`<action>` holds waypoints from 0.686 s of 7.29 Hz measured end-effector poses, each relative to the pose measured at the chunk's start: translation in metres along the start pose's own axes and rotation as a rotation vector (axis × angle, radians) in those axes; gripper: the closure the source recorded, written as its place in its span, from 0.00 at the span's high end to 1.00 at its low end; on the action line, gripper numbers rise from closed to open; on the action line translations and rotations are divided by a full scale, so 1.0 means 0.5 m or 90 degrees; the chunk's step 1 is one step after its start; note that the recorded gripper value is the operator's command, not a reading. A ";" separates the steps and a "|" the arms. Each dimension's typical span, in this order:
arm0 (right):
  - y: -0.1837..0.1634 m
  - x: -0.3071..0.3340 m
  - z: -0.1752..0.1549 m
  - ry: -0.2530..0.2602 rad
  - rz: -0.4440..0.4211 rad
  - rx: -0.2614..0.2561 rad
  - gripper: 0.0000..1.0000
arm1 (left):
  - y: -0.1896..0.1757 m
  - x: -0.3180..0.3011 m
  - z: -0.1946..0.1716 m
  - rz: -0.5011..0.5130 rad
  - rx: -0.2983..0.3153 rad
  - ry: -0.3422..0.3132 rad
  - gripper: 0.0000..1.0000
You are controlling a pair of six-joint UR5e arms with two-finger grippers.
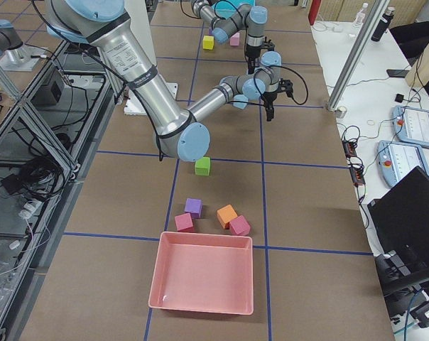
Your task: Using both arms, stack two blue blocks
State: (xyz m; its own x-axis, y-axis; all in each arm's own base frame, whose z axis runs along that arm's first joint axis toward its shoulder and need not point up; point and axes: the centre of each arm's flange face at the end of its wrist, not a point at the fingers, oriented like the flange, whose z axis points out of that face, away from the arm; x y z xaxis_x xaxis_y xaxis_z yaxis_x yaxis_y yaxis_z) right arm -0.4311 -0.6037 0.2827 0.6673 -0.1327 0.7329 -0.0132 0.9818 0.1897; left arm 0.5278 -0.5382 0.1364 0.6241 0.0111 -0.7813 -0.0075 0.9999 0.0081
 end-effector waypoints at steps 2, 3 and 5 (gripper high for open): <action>-0.006 0.018 -0.003 0.003 -0.009 0.002 1.00 | 0.023 0.037 0.021 0.013 0.007 -0.008 0.66; -0.007 0.019 -0.004 0.003 -0.009 0.002 1.00 | 0.033 0.054 0.033 0.017 0.005 -0.011 0.66; -0.006 0.021 -0.003 0.003 -0.010 0.003 1.00 | 0.053 0.078 0.054 0.027 0.007 -0.019 0.66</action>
State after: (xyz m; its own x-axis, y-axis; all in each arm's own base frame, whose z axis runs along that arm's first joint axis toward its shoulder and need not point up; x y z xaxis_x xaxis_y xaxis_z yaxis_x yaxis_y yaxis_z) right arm -0.4229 -0.6080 0.2885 0.6714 -0.1479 0.7262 -0.0054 0.9789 0.2043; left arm 0.5730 -0.5114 0.1231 0.6459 0.0539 -0.7615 -0.0268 0.9985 0.0480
